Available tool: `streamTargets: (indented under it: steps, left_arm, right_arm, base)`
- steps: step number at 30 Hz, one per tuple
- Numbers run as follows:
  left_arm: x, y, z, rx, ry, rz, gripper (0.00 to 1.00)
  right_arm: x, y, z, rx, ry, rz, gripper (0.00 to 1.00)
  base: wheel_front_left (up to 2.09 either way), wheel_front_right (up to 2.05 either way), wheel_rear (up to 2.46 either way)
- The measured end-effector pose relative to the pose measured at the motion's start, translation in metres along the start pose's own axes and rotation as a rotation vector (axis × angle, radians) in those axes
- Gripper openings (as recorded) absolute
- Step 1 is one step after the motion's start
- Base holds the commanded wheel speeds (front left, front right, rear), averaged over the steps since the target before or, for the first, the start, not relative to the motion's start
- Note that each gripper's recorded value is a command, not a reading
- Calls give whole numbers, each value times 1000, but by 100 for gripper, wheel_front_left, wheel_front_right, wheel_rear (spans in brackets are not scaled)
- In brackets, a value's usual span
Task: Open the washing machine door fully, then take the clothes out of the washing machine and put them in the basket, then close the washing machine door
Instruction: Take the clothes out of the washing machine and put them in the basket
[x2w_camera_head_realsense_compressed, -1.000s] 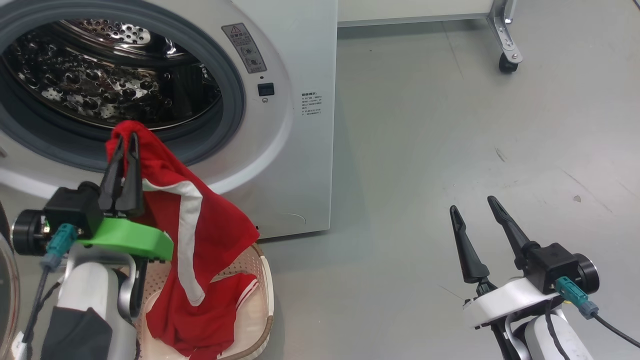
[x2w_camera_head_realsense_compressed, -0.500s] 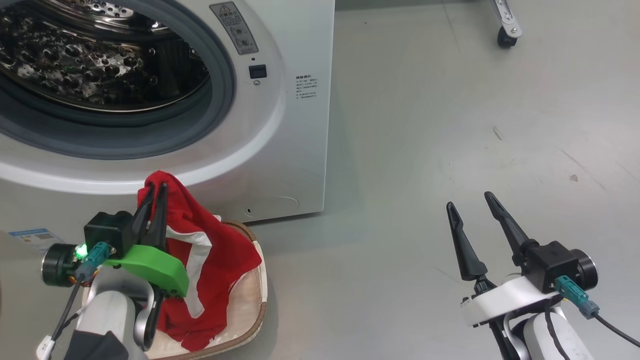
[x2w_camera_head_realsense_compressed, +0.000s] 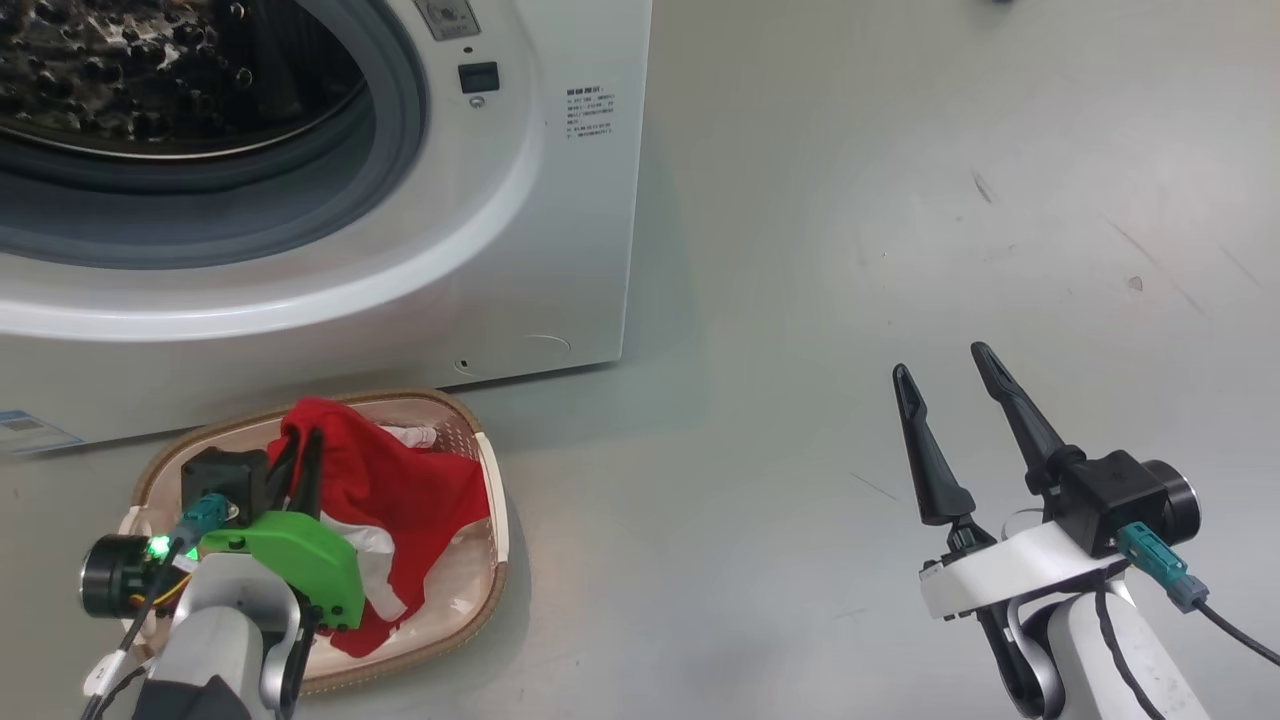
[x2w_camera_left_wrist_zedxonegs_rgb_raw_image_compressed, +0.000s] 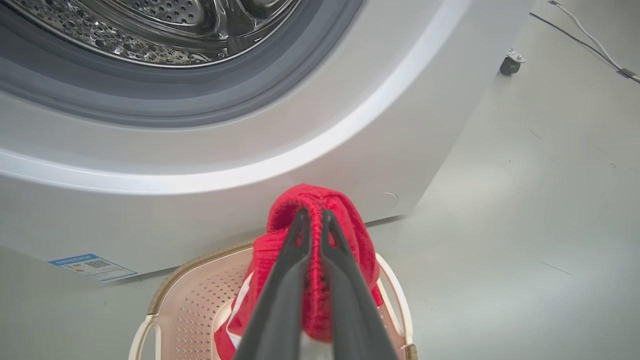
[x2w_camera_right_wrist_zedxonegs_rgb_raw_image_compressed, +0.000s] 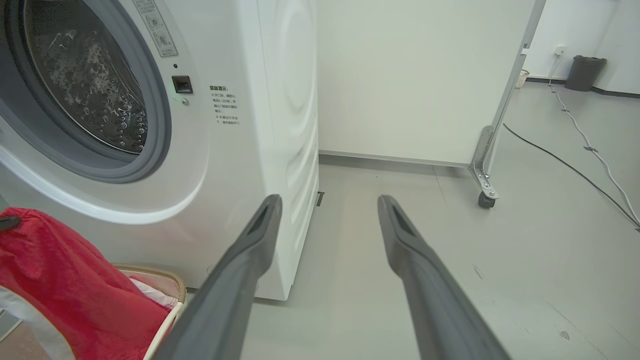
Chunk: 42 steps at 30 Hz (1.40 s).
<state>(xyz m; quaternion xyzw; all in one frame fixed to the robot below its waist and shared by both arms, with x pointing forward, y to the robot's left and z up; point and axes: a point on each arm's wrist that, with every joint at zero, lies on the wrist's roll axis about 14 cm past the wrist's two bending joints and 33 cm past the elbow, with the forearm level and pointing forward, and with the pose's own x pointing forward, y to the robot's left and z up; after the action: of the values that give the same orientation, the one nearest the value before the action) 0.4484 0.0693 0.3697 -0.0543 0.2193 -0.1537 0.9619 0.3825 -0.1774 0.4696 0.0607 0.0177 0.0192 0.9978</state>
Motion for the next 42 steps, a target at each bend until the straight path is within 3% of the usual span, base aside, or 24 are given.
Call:
streamTargets:
  steps: [11, 18, 26, 42]
  left_arm:
    - [19, 29, -50, -38, 164, 83, 0]
    - [21, 64, -83, -50, 261, 181, 0]
    - [35, 75, -109, -125, 337, 233, 0]
    - [31, 103, -158, -155, 482, 340, 0]
  right_arm:
    - [14, -8, -17, -10, 46, -15, 100]
    - [23, -12, -24, -18, 63, -21, 100]
    - [24, -25, -37, -30, 101, -58, 100]
    - [35, -31, -54, -40, 137, -63, 100]
  base:
    - [0, 0, 0]
    - [0, 0, 0]
    - [0, 0, 0]
    - [0, 0, 0]
